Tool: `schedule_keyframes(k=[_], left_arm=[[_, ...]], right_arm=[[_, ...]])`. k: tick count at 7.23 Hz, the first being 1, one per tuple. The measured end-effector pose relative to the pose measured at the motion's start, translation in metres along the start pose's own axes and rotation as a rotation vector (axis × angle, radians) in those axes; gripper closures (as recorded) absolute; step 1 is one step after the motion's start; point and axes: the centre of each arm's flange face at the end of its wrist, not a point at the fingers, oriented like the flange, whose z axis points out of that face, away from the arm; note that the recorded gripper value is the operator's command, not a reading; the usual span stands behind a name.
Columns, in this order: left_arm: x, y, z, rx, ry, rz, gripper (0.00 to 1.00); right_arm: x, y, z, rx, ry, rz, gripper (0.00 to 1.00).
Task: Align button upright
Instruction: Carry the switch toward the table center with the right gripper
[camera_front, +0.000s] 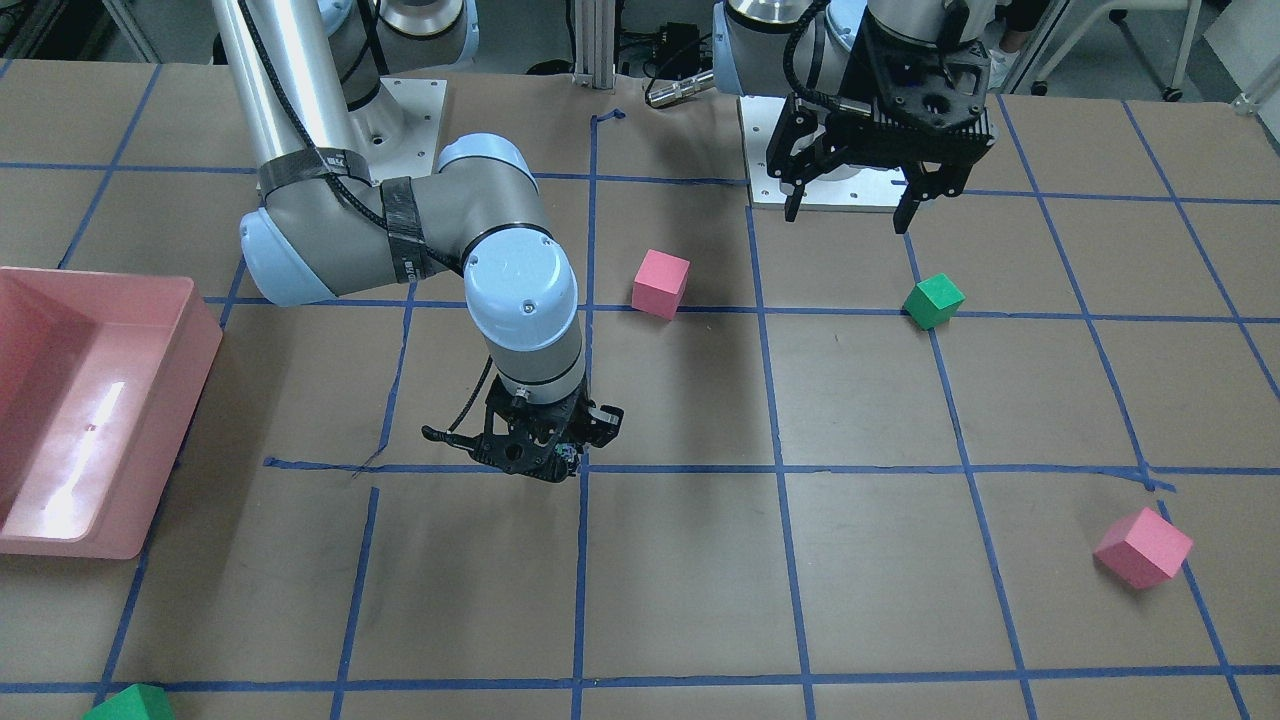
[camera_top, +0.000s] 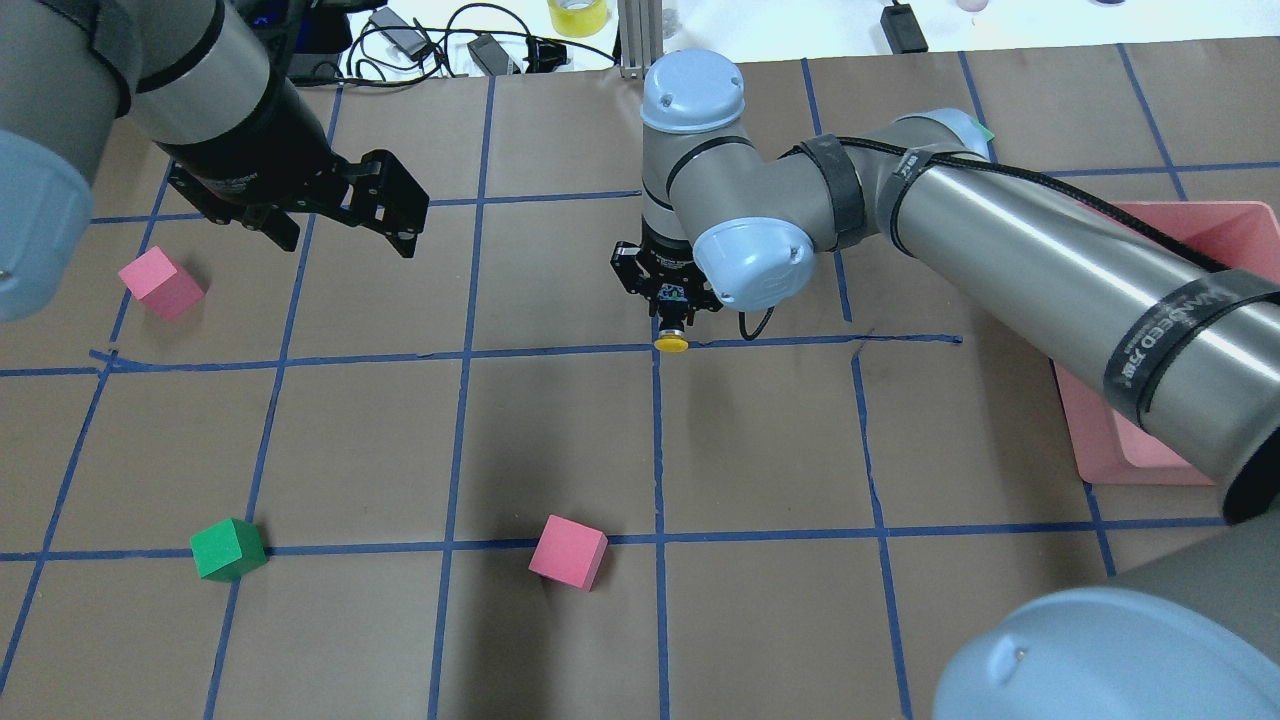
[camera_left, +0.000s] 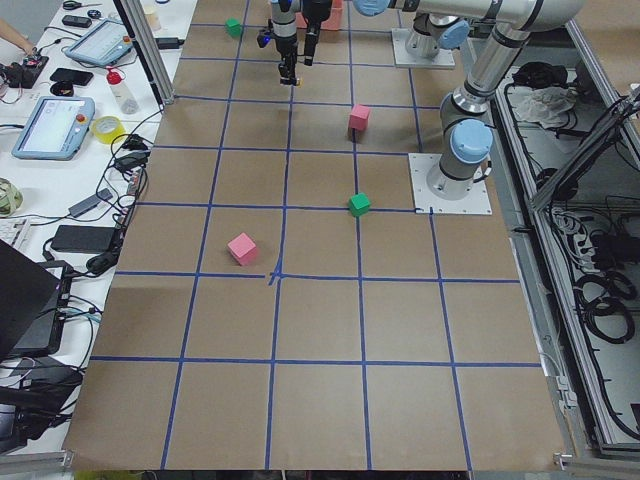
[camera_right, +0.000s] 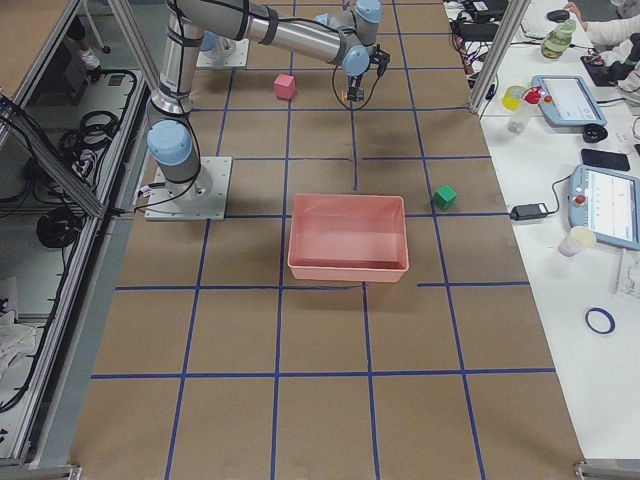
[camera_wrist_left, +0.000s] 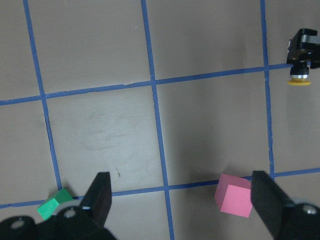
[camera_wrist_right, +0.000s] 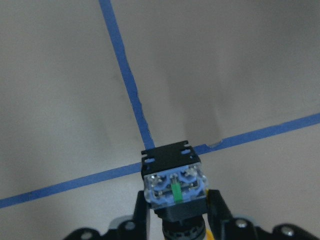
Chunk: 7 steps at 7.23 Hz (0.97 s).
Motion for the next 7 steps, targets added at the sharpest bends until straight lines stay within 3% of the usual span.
schedule_keyframes(k=[2,7], left_arm=[[0.000,0.000,0.000,-0.001,0.000,0.000,0.00],[0.000,0.000,0.000,0.000,0.000,0.000,0.00]], right_arm=[[-0.004,-0.007,0.015,0.008,-0.001,-0.007,1.00],[-0.020,-0.023,0.048,0.034,-0.063,-0.003,1.00]])
